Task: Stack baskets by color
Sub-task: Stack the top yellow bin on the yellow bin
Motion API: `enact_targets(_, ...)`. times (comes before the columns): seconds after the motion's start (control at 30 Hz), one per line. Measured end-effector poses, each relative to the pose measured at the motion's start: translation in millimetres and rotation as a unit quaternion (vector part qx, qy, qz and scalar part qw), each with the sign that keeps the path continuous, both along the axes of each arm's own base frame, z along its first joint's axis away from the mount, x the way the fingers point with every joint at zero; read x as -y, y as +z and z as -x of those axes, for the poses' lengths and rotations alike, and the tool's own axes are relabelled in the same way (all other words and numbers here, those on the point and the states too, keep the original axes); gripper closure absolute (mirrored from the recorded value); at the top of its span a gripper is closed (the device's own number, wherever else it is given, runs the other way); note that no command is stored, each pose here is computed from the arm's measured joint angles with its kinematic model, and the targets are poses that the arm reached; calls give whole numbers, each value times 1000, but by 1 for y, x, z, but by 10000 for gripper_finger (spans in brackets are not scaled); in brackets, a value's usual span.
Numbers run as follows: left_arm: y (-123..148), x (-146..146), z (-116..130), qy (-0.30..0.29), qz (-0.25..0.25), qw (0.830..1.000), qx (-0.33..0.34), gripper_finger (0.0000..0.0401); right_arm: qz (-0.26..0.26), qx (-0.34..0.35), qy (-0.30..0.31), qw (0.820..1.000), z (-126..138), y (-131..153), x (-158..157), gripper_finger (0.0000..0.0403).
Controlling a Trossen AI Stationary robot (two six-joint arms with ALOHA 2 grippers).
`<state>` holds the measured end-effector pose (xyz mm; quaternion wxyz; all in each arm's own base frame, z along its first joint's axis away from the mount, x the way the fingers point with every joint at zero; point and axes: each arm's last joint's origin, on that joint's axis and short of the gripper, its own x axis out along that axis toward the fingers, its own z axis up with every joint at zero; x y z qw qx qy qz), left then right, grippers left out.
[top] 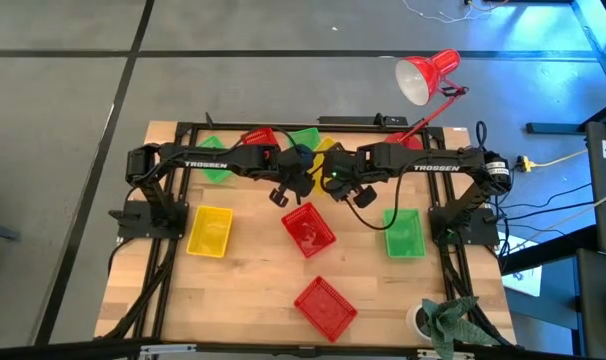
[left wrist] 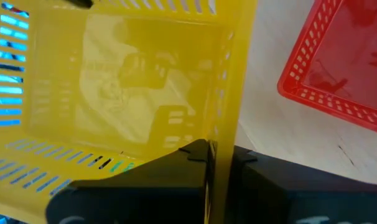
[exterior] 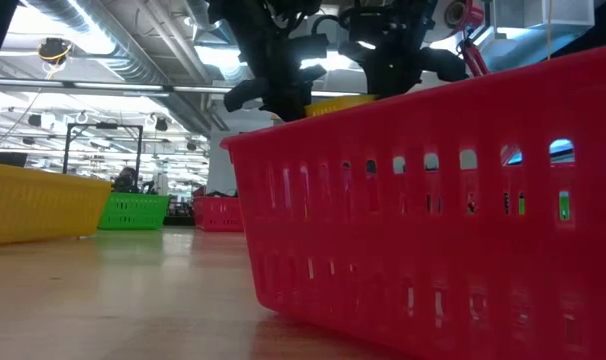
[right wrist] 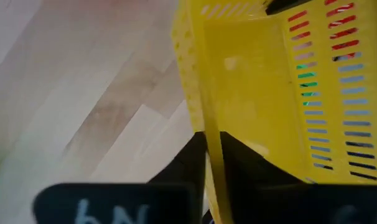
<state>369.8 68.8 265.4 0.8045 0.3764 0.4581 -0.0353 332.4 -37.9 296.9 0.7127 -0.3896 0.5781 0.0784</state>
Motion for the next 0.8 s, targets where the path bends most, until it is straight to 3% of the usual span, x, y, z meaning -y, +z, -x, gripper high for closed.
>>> enact_targets(0.23,-1,1,2,10,11,1000,-8,401,20,-2,-5,1000,0,0,1,295)
enact_targets(0.4,-4,1,8,45,36,998,-31,401,28,-1,-20,999,6,11,1,287)
enact_targets(0.57,3,2,17,90,61,994,-26,401,-61,39,-53,996,18,48,-4,289)
enact_targets(0.8,33,4,44,154,88,984,1,401,-196,87,-71,974,49,106,-13,289)
